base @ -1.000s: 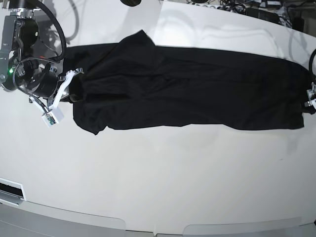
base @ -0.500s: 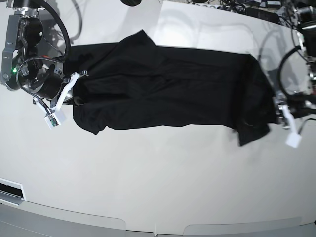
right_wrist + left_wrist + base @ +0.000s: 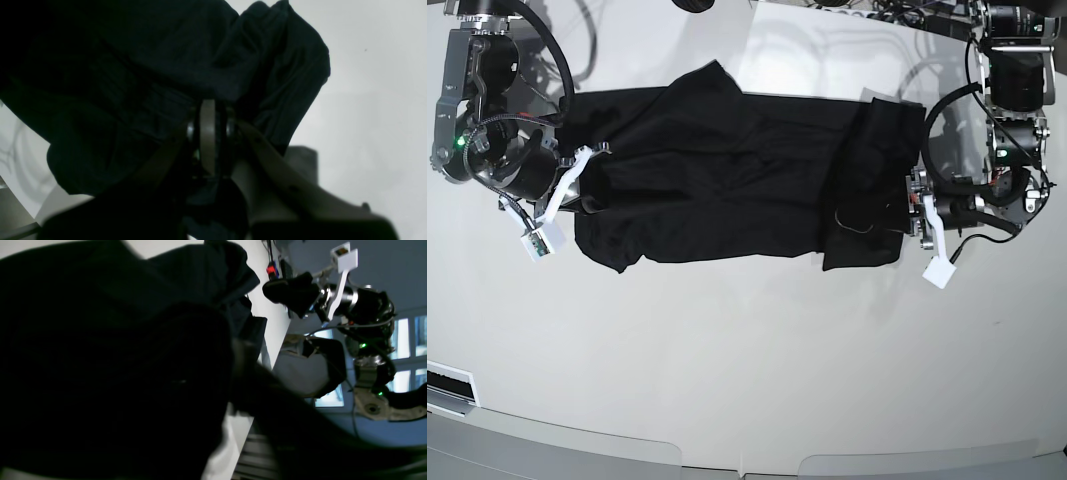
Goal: Layout the t-shirt on the table in an organized manner, then fold the t-shirt properly
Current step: 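Fold the hem end with the left gripper toward the right gripper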
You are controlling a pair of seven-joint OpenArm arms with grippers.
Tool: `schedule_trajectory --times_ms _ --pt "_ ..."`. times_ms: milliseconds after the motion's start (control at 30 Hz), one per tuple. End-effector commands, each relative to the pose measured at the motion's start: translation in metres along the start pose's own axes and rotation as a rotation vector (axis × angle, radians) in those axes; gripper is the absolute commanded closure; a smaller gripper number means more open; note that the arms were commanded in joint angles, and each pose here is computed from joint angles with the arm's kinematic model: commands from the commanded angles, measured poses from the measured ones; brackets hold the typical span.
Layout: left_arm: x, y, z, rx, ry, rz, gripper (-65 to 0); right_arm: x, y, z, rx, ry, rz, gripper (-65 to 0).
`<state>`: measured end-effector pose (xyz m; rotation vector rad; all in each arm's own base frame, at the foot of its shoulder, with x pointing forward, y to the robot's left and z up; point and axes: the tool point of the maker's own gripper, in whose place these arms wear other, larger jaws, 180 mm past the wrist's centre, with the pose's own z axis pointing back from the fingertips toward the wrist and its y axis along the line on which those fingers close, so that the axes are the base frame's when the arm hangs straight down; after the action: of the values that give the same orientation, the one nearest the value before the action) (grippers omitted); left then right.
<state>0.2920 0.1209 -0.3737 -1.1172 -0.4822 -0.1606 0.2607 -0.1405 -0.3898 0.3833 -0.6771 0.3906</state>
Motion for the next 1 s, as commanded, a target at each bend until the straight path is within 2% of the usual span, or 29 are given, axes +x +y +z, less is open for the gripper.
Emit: schedule_trajectory --times_ms 0,33,167,267,367,400,600,833,967 --pt "0.023 -0.008 0.005 -0.015 -0.046 -0.047 -34.9 0.02 -0.002 0.005 0.003 -0.062 0.018 -6.7" --pt "0.024 -0.008 0.005 -0.016 -0.048 -0.05 -38.1 0.025 -0.001 0.005 0.014 -0.075 0.015 -8.4" --pt "0.026 -0.009 0.005 -0.017 -0.053 -0.053 -37.9 0.055 0.002 0.01 0.064 -0.16 0.007 -15.8" --pt "0.03 -0.009 0.005 -0.017 -0.077 -0.051 -30.4 0.077 -0.009 0.022 0.061 -0.231 -0.042 -21.5" --pt "0.029 -0.011 0.0 -0.029 -0.077 -0.048 -19.0 0.09 -0.027 0.036 0.027 -0.292 -0.072 -21.8" --pt "0.029 -0.013 -0.003 -0.037 -0.075 -0.051 -17.7 0.091 -0.032 0.04 0.013 -0.303 -0.076 -21.9" --pt "0.025 -0.027 -0.026 -0.097 -0.061 -0.045 -17.7 0.083 -0.04 0.045 -0.01 -0.288 -0.068 -21.8" --pt "-0.007 -0.052 -0.074 -0.19 0.082 -0.052 -16.8 0.084 -0.039 0.045 -0.008 -0.288 -0.068 -21.8" --pt "-0.003 -0.06 -0.082 -0.203 0.117 -0.087 0.0 0.083 -0.04 0.045 -0.011 -0.285 -0.067 -21.8"
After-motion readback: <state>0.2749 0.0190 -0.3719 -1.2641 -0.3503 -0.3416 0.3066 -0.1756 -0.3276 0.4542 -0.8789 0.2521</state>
